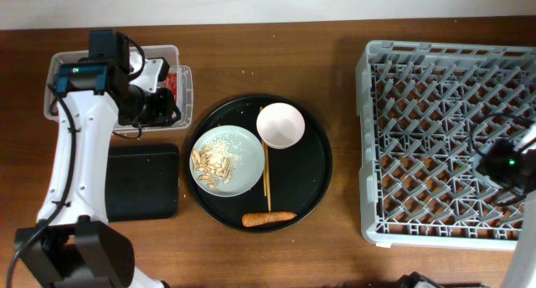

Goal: Sort waste into correct bins and load items into the dishwasher rack
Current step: 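Place the light-blue cup in the dish rack with the right gripper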

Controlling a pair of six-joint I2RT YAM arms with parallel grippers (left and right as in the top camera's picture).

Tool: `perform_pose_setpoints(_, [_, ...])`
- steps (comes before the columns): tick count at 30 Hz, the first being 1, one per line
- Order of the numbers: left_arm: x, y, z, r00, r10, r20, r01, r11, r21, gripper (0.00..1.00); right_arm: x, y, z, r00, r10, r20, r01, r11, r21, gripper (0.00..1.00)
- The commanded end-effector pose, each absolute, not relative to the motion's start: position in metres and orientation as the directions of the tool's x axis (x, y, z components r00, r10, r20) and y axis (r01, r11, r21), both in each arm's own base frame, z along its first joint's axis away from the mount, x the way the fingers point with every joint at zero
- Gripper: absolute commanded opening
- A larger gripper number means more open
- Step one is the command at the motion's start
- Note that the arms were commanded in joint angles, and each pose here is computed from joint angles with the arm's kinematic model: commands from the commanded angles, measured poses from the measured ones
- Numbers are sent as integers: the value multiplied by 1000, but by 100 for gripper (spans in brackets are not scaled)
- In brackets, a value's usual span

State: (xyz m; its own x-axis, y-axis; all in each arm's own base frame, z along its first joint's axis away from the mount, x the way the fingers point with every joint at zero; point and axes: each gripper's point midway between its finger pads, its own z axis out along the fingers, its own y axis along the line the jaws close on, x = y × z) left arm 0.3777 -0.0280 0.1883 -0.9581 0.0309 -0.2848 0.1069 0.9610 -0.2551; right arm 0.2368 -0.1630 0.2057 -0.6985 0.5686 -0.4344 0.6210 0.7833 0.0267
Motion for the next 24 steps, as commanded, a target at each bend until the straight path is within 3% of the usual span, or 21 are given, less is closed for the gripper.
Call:
perform_pose_setpoints(1, [377, -23, 199, -949, 41, -313, 114, 969, -217, 38, 220, -197, 187, -640, 679, -361, 733, 680, -20, 39])
perform_pose_setpoints(6, [376, -23, 198, -949, 41, -313, 114, 969, -218, 38, 211, -213, 143, -614, 763, -201, 783, 621, -36, 41])
perform_pose_setpoints(8, [376, -23, 199, -949, 41, -313, 114, 969, -218, 38, 214, -215, 132, -616, 768, -173, 784, 620, -36, 50])
perform_pose_setpoints(10, [376, -25, 198, -949, 46, -313, 119, 969, -218, 38, 220, -215, 129, -617, 769, -170, 781, 624, -12, 73])
perform_pose_setpoints(11, [376, -25, 198, -949, 46, -313, 119, 969, -218, 38, 224, -211, 129, -616, 769, -170, 778, 628, 18, 95])
perform_pose_setpoints(12, [376, -25, 199, -949, 46, -313, 119, 969, -218, 39, 231, -207, 129, -616, 769, -172, 771, 633, 67, 98])
perform_pose_setpoints(13, [376, -25, 198, -949, 45, -312, 118, 969, -219, 44, 237, -202, 130, -617, 768, -172, 763, 637, 109, 98])
perform_pose_setpoints(19, [374, -25, 198, -952, 46, -302, 117, 968, -223, 50, 269, -167, 157, -670, 713, -207, 631, 694, 348, 99])
perform_pose_setpoints(24, [372, -26, 197, -955, 45, -293, 115, 968, -224, 56, 329, -60, 246, -818, 324, -476, 162, 923, 350, 98])
